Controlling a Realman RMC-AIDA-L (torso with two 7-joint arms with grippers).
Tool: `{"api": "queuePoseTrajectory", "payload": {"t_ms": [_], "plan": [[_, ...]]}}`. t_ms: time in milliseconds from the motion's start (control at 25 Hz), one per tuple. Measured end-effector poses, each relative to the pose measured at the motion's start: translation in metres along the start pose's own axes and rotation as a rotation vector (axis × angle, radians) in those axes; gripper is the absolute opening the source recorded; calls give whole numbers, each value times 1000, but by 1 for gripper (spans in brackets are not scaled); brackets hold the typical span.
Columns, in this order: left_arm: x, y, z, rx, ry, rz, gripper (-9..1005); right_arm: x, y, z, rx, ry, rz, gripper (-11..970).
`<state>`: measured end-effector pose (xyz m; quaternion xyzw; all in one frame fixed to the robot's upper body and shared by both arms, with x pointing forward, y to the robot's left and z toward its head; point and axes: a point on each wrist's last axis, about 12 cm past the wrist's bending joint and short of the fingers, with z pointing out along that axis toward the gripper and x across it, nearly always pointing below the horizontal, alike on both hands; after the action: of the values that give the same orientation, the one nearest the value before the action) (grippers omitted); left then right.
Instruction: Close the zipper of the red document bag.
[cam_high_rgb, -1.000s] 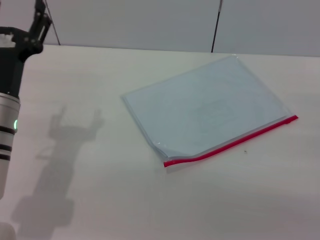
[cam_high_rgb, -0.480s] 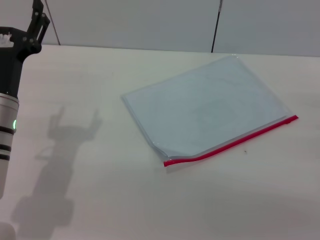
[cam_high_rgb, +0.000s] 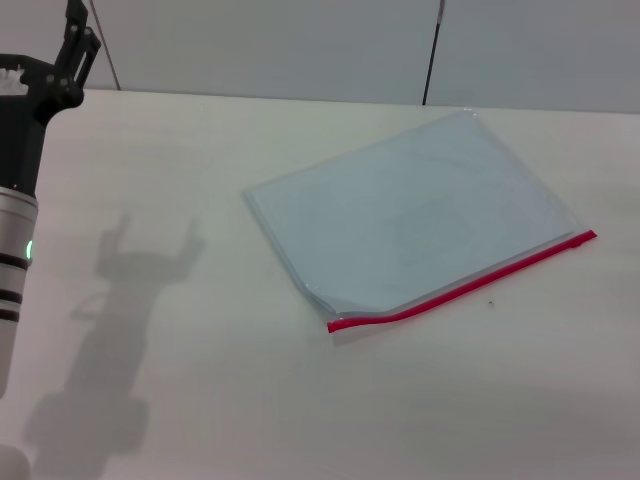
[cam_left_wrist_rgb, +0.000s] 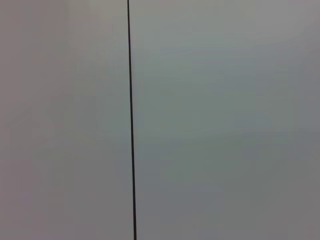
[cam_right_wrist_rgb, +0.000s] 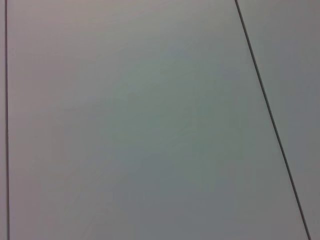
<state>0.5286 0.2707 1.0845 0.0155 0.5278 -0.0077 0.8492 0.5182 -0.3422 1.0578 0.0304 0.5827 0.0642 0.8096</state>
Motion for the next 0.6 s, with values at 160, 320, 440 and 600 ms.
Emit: {"api": "queuePoseTrajectory", "payload": {"t_ms": [160, 320, 440, 600], "plan": [[0, 0, 0, 2, 0, 1, 894, 0, 0, 0, 1, 3, 0, 812], [0, 0, 1, 3, -2, 1, 893, 0, 0, 0, 1, 3, 1, 808], [0, -1, 1, 4, -3, 1, 893, 0, 0, 0, 1, 3, 1, 807], [0, -1, 2, 6, -4, 1, 893, 0, 0, 0, 2, 3, 1, 808]]}}
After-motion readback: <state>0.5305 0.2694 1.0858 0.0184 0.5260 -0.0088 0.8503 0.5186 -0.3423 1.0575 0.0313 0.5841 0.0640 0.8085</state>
